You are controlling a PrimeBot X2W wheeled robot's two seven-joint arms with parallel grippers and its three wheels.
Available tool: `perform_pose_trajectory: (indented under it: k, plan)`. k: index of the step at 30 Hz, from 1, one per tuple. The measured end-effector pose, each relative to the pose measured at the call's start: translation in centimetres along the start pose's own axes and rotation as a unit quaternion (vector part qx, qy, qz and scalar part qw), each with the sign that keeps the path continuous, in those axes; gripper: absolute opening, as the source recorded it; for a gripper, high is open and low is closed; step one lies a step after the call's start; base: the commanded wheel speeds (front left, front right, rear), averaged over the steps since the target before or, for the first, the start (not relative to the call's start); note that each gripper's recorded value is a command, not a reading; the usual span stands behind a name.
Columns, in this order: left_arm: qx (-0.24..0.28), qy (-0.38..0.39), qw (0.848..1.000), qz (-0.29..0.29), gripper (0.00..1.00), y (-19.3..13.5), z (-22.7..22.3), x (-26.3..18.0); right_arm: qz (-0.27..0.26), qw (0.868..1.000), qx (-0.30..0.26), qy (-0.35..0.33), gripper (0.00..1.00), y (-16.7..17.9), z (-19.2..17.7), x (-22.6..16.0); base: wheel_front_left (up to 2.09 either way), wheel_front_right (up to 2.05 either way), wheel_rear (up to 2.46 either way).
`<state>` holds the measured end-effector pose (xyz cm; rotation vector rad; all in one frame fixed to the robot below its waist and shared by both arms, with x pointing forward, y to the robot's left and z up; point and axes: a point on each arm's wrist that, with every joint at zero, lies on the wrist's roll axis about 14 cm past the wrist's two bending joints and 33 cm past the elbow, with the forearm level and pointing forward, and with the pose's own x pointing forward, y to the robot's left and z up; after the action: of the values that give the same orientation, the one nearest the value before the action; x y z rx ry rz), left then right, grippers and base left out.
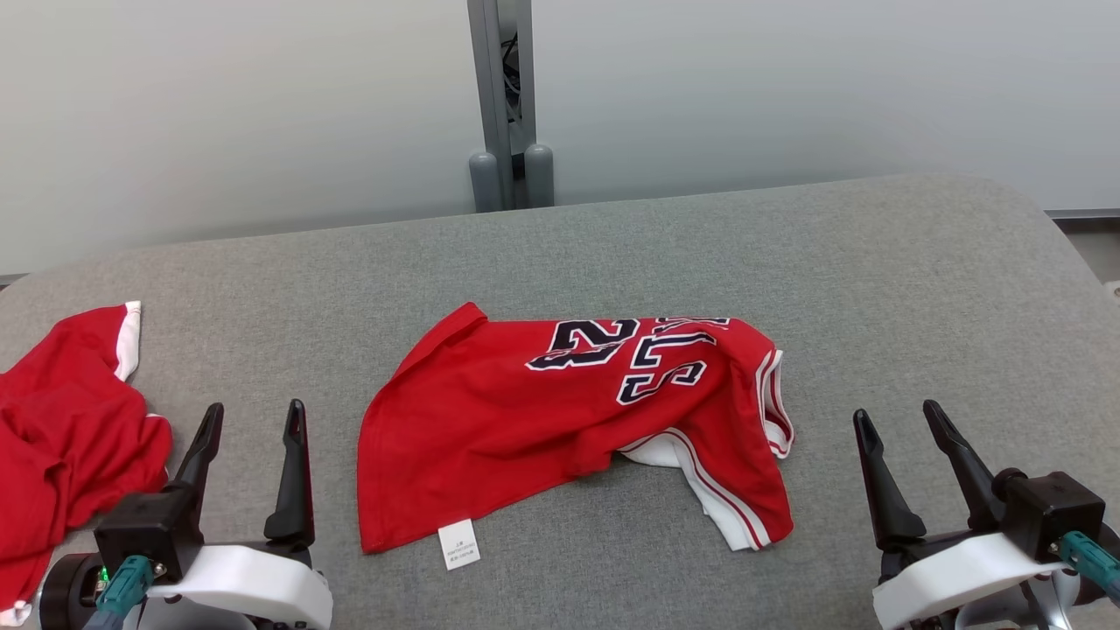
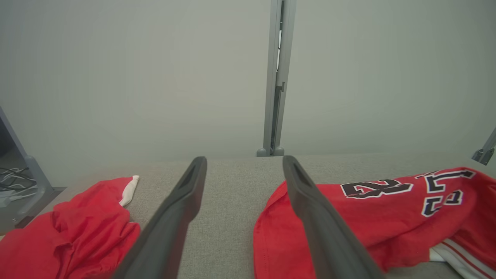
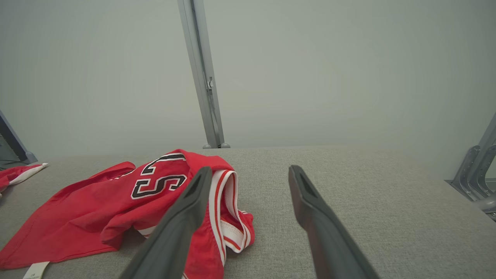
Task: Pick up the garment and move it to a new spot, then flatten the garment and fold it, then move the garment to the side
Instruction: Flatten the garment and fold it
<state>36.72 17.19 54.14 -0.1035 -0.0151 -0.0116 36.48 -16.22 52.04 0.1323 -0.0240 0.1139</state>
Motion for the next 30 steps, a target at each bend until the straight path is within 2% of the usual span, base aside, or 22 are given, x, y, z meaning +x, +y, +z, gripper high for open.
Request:
perform_pose_trajectory:
  k: [11,16,19,24,30]
  plan:
    - [-0.001,0.008,1.0,0.001,1.0,-0.1,-0.5,0.1,0.01,1.0,-0.001,0.012,1.0,0.6,-0.7,0.3,0.0,0.0,0.0]
    - [-0.002,0.011,1.0,-0.002,1.0,-0.3,-0.6,0.4,0.068,0.995,-0.035,0.06,1.0,3.9,-2.8,0.3,0.0,0.0,0.0]
    - [-0.003,0.013,1.0,-0.003,1.0,-0.4,-0.7,0.8,0.11,0.986,-0.056,0.109,1.0,5.5,-5.3,-0.3,0.0,0.0,0.0]
    - [-0.006,0.018,1.0,-0.003,1.0,-0.4,-1.2,1.4,0.177,0.962,-0.084,0.188,1.0,7.8,-9.6,-2.1,0.0,0.0,0.0]
    - [-0.011,0.03,1.0,-0.001,1.0,-0.4,-2.4,2.1,0.229,0.931,-0.135,0.251,1.0,8.1,-13.3,-2.9,0.0,0.0,0.0]
